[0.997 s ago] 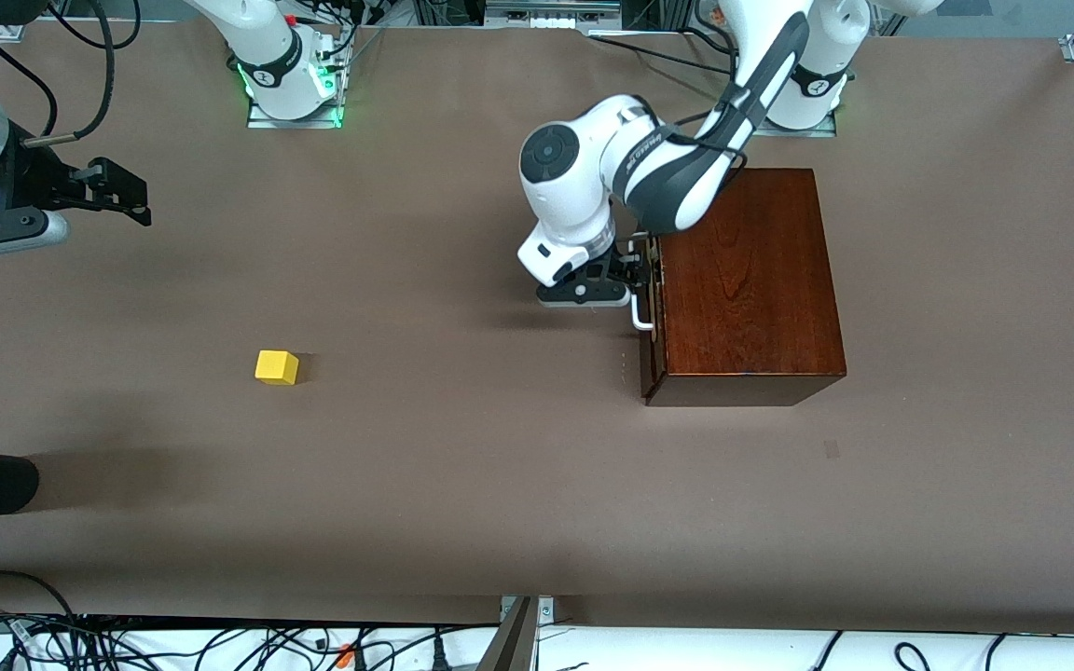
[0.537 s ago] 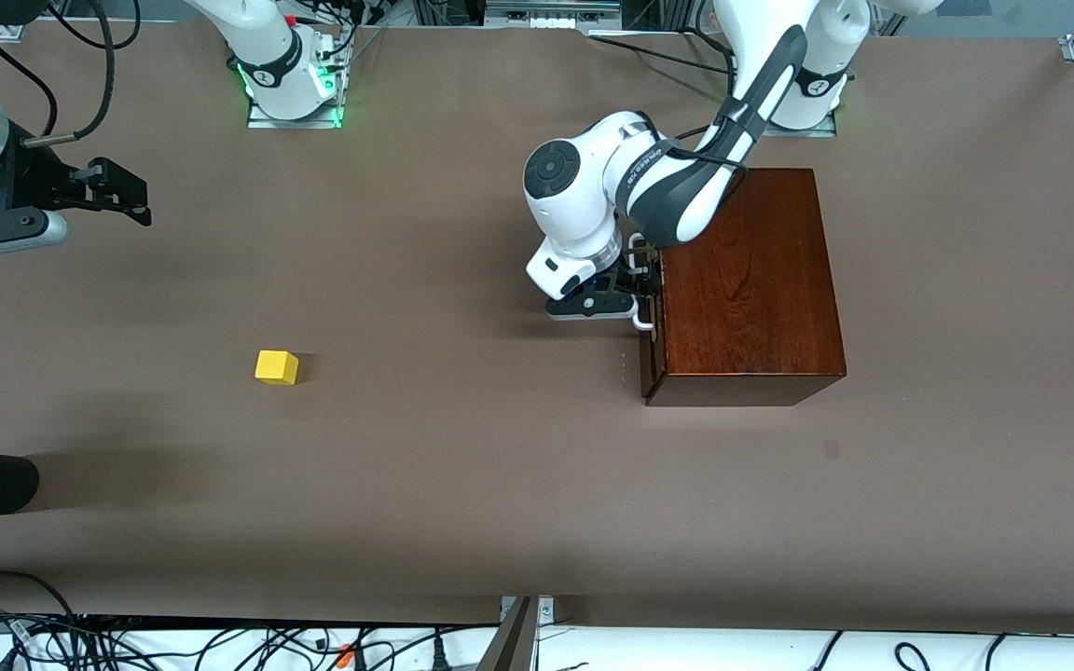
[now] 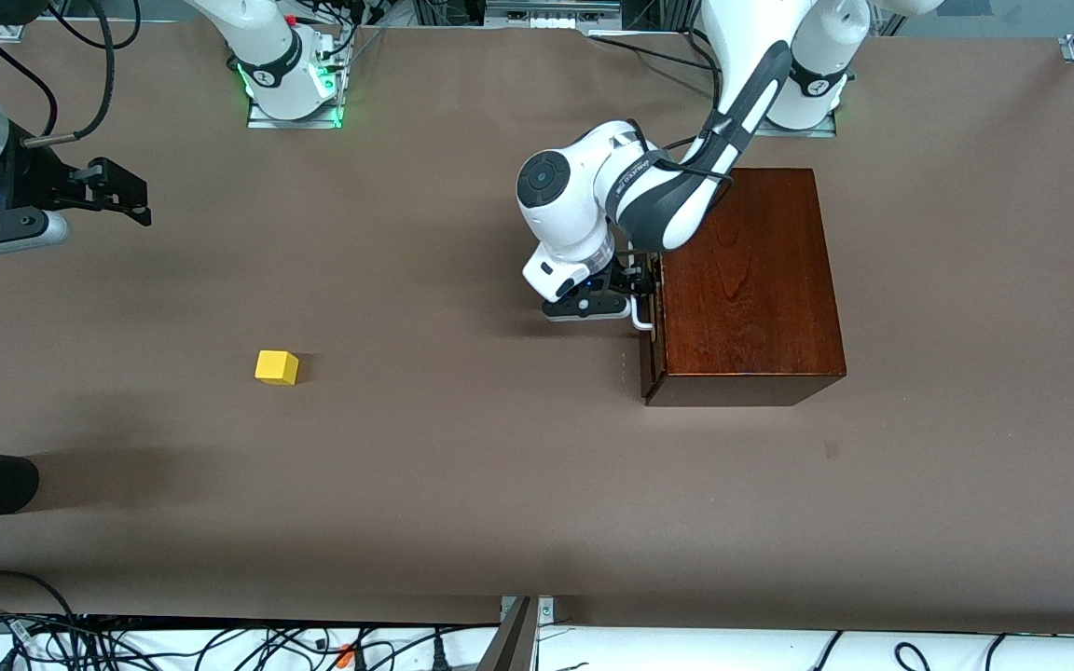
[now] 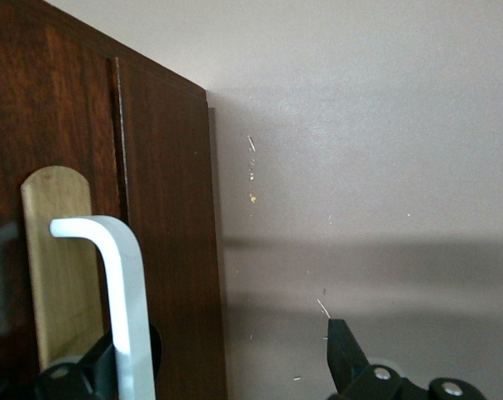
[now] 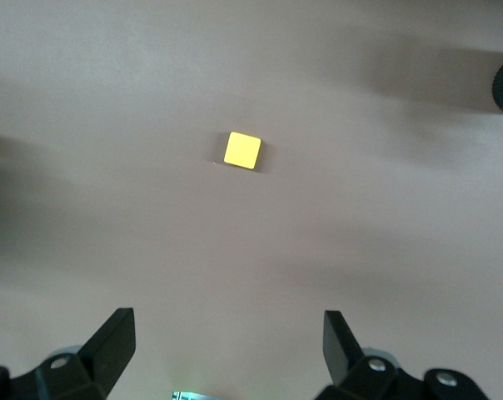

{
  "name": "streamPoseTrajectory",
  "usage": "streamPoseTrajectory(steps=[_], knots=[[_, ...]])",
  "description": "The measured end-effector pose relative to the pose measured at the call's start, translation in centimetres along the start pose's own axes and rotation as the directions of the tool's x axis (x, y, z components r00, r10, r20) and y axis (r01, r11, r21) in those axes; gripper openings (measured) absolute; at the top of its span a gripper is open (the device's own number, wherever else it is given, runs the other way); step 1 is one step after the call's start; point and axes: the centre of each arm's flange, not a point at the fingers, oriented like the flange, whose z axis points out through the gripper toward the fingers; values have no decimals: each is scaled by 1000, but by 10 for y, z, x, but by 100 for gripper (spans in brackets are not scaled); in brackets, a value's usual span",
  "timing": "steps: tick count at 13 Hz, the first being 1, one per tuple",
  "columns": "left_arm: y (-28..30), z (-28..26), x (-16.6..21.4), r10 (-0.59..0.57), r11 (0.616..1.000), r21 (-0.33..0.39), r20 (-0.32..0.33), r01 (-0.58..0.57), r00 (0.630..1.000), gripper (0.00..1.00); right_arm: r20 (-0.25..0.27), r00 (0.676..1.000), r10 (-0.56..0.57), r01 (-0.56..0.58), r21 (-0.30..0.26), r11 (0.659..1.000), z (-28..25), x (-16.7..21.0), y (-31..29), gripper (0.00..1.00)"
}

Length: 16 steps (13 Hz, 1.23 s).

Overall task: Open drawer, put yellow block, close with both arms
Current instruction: 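Grasp the drawer handle with the left gripper and pull the drawer open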

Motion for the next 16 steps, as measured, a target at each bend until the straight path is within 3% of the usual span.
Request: streamPoseTrajectory(steps=[4, 7, 16], knots=[[7, -11, 1, -85, 991, -94, 91, 93, 992, 100, 0, 1000, 0, 0, 0, 1000, 0, 0, 0, 100], [19, -27, 8, -100, 983, -147, 95, 113, 991, 100, 0, 1000, 0, 0, 0, 1000, 0, 0, 0, 100], [38, -28, 3, -96, 982, -153, 84, 108, 992, 100, -27, 1000, 0, 0, -3, 1000, -2, 3, 0, 100]])
